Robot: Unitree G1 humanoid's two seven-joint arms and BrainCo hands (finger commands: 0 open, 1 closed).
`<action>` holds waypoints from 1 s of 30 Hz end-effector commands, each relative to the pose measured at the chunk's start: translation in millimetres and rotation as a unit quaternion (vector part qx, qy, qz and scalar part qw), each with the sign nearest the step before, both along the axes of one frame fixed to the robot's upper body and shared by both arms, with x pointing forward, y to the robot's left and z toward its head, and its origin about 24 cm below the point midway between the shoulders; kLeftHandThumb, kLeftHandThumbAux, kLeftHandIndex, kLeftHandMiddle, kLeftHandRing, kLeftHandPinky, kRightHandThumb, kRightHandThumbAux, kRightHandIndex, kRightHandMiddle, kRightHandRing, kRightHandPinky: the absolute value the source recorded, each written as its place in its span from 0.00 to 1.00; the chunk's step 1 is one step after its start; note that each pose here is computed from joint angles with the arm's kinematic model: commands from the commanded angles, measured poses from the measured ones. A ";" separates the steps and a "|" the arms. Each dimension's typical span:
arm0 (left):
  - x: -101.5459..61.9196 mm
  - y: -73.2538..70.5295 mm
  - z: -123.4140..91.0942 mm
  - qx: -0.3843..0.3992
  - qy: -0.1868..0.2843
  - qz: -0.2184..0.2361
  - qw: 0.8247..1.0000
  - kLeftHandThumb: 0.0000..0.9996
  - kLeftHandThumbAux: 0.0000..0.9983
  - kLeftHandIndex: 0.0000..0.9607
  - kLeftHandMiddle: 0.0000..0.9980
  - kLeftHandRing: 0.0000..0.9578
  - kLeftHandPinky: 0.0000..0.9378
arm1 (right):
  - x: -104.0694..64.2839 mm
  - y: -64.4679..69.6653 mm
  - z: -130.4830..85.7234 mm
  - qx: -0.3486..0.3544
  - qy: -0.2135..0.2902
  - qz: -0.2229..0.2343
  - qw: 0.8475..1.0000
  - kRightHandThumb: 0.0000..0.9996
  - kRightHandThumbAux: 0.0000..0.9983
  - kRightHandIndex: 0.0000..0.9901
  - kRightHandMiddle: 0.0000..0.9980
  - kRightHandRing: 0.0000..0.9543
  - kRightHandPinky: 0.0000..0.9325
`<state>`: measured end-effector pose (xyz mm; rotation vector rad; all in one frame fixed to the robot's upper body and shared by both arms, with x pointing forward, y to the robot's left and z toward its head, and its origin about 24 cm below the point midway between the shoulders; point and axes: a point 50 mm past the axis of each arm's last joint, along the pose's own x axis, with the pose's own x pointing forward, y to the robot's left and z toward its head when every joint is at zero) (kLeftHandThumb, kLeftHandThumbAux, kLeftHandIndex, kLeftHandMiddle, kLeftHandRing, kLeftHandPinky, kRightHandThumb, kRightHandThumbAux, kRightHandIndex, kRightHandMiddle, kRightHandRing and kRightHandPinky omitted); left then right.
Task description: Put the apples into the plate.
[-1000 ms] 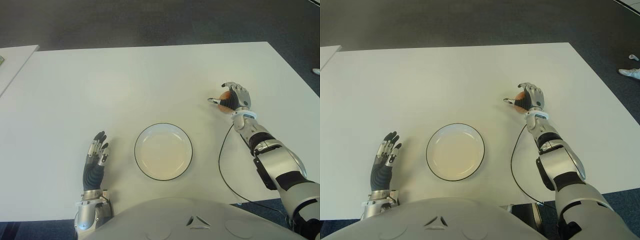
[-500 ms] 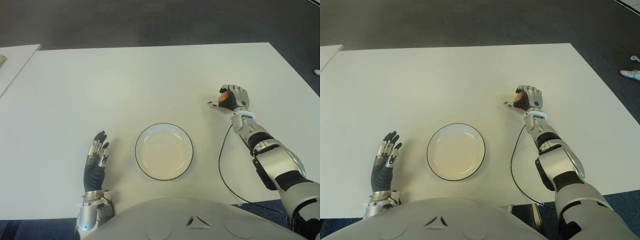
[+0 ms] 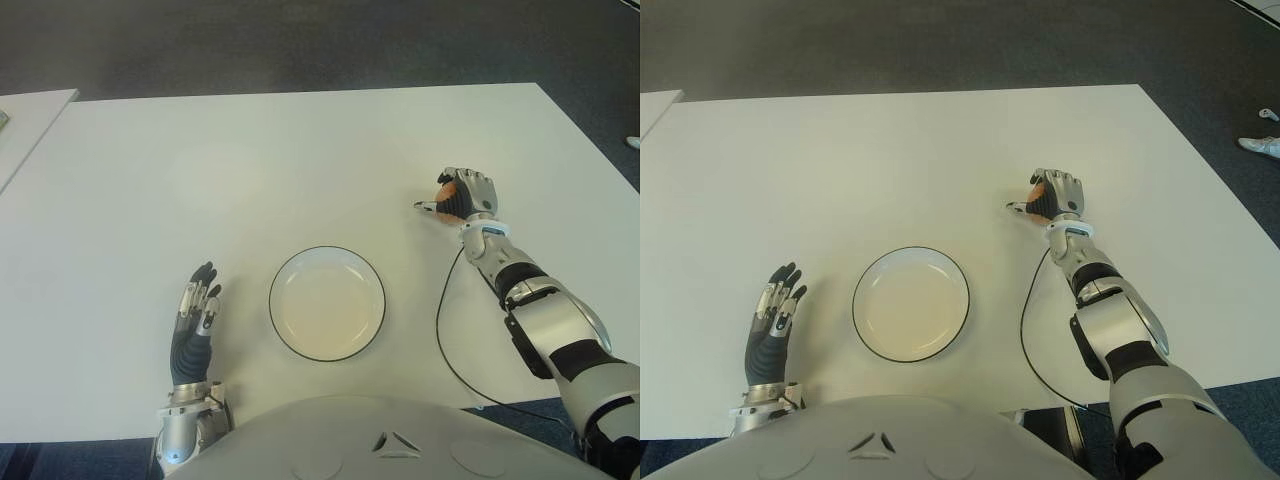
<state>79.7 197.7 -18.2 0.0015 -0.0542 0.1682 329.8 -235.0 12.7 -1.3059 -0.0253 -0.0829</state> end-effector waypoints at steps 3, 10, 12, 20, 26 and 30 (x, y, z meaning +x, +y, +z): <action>-0.8 -3.2 -1.5 -0.014 -0.004 0.001 1.000 0.06 0.33 0.00 0.00 0.00 0.02 | -19.7 -4.1 -26.9 0.003 0.064 -0.006 0.998 0.85 0.68 0.41 0.53 0.86 0.80; -0.3 -4.5 -1.8 -0.027 -0.017 0.007 0.999 0.06 0.36 0.00 0.00 0.00 0.02 | -17.7 -5.6 -23.3 0.005 0.055 -0.008 0.998 0.85 0.68 0.41 0.53 0.86 0.79; -0.1 -4.7 -1.8 -0.029 -0.019 0.007 0.999 0.06 0.36 0.00 0.00 0.00 0.02 | -16.7 -5.8 -21.5 0.005 0.050 -0.006 0.999 0.85 0.68 0.41 0.53 0.86 0.81; 0.3 -5.8 -2.7 -0.036 -0.025 0.011 0.999 0.06 0.37 0.00 0.00 0.00 0.02 | -11.0 -6.3 -11.5 0.002 0.026 0.007 1.000 0.85 0.68 0.41 0.54 0.87 0.82; 2.1 -5.8 -2.9 -0.041 -0.037 0.012 0.998 0.05 0.36 0.00 0.00 0.00 0.03 | -6.4 -6.8 -1.0 -0.011 -0.006 0.024 1.000 0.85 0.68 0.40 0.54 0.87 0.84; 3.5 -6.3 -4.2 -0.044 -0.039 0.013 0.998 0.04 0.36 0.00 0.00 0.00 0.03 | -1.5 -7.9 8.3 -0.015 -0.022 0.034 0.999 0.85 0.68 0.40 0.54 0.88 0.84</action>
